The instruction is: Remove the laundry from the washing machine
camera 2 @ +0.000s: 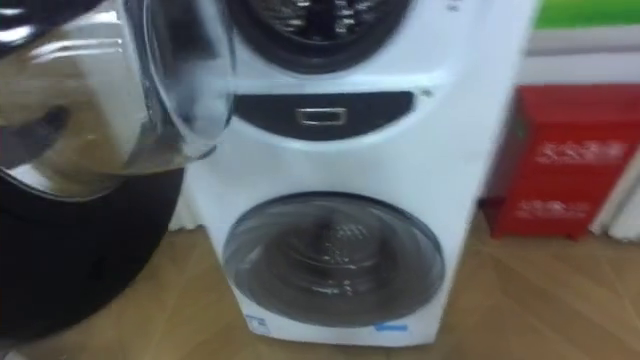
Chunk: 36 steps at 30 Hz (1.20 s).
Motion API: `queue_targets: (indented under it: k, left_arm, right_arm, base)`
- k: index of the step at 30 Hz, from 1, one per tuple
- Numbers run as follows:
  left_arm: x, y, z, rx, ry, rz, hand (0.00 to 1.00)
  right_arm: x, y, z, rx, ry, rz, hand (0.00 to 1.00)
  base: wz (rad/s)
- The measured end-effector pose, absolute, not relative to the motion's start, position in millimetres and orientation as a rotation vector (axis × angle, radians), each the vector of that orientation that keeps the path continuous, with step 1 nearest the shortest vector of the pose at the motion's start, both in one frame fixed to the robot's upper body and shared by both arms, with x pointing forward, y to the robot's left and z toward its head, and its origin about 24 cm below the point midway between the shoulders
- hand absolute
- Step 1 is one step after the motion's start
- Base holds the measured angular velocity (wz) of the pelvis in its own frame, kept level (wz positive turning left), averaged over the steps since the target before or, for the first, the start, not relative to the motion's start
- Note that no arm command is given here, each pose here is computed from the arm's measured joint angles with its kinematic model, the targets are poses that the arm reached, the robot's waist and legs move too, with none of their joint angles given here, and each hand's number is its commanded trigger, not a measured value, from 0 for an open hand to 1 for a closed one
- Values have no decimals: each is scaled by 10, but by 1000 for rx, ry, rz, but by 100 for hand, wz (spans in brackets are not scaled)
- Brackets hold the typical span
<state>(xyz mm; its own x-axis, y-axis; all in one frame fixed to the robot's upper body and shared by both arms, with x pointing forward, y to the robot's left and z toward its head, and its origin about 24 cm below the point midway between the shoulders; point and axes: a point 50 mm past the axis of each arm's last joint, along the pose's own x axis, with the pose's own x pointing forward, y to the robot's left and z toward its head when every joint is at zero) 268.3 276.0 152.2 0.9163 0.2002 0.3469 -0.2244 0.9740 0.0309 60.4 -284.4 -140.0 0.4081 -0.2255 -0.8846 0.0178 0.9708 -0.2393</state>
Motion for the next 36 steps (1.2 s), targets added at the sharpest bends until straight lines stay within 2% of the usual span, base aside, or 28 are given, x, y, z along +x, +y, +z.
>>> queue_targets:
  k: [7,10,14,20,26,28,30,33,34,36]
  left_arm:
    - [2736,2305,1157,207,-201,-18,0]
    - [2750,2122,1034,209,-152,-100,0]
    - [2842,2029,1105,187,-164,-116,0]
    - [3062,1612,1295,141,-229,-266,0]
    - [3118,1592,1027,82,-121,-256,0]
    - [3049,1635,778,97,-47,-235,0]
    - [2879,1729,290,108,110,-190,0]
    - [2060,1977,-824,158,598,-96,0]
    - [1890,2019,-968,172,676,-79,0]
    - [1191,2280,-1363,178,952,46,0]
  right_arm:
    - [682,-2740,-1428,-227,1147,-89,0]
    - [855,-2643,-1432,-235,1115,-51,0]
    - [979,-2577,-1425,-226,1091,-31,0]
    - [1046,-2490,-1434,-235,1083,15,0]
    - [981,-2452,-1468,-192,1107,-7,0]
    - [969,-2446,-1474,-177,1108,-20,0]
    - [925,-2447,-1494,-154,1124,-39,0]
    - [811,-2404,-1548,-55,1150,-111,0]
    - [781,-2388,-1562,-39,1158,-120,0]
    - [662,-2292,-1623,54,1193,-168,0]
  base:
    - [-22]
    - [-5]
    - [-3]
    - [-11]
    - [-24]
    - [-18]
    - [-28]
    - [-28]
    - [6]
    - [8]
